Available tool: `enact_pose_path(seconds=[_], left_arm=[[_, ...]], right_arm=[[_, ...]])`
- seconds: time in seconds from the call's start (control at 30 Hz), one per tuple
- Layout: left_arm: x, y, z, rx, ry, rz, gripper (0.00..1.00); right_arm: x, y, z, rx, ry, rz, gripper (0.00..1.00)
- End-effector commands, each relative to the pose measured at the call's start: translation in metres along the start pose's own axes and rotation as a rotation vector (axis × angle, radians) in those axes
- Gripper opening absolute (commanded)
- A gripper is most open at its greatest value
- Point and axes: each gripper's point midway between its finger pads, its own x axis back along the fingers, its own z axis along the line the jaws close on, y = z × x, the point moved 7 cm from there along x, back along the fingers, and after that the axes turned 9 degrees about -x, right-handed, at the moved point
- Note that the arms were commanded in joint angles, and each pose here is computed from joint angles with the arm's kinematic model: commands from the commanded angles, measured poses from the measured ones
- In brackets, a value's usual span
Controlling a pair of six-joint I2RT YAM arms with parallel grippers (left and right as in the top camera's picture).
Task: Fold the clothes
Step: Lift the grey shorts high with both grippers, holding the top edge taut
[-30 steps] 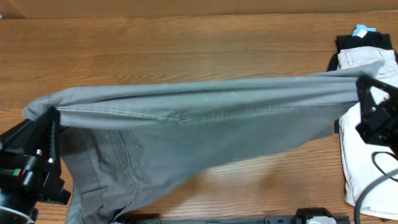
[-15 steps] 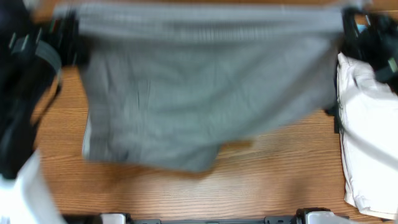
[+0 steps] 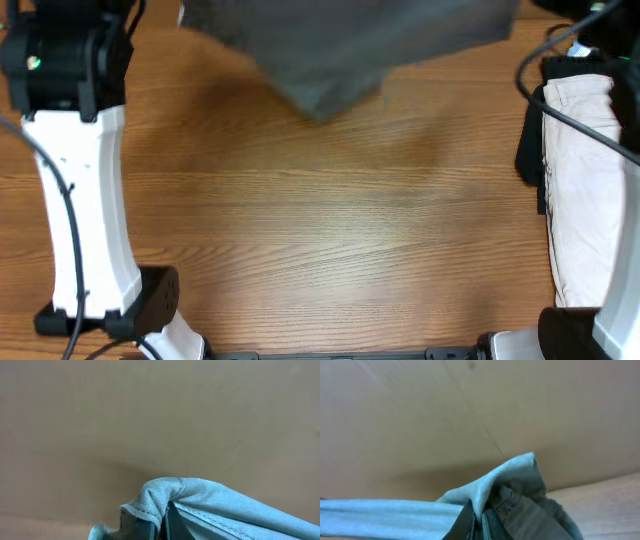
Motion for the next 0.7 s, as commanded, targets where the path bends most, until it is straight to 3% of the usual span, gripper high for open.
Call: enact_pose_path(seconds=[0.0,0.17,0.53,0.67], left_arm=[[0.071,0.049,0.035,0.002,0.269,-0.182,0.04],[0.057,0.006,0.042,-0.003,0.306,0.052,0.04],[-0.011,-0.181,0.063,0.041,0.342,0.958,0.04],[-0.015,-0.202,0.049,0.065,0.182,1.078,0.04]], right_arm=[[0.054,0.038,-0.016,0.040,-0.157,-0.208,0.04],[0.032,0.011,-0.034,0.006,-0.193,-0.042,0.04],[-0.038,-0.119,-0.137,-0.192,-0.477,0.473,0.04],[-0.040,-0.143,-0.155,-0.227,-0.538,0.543,0.04]])
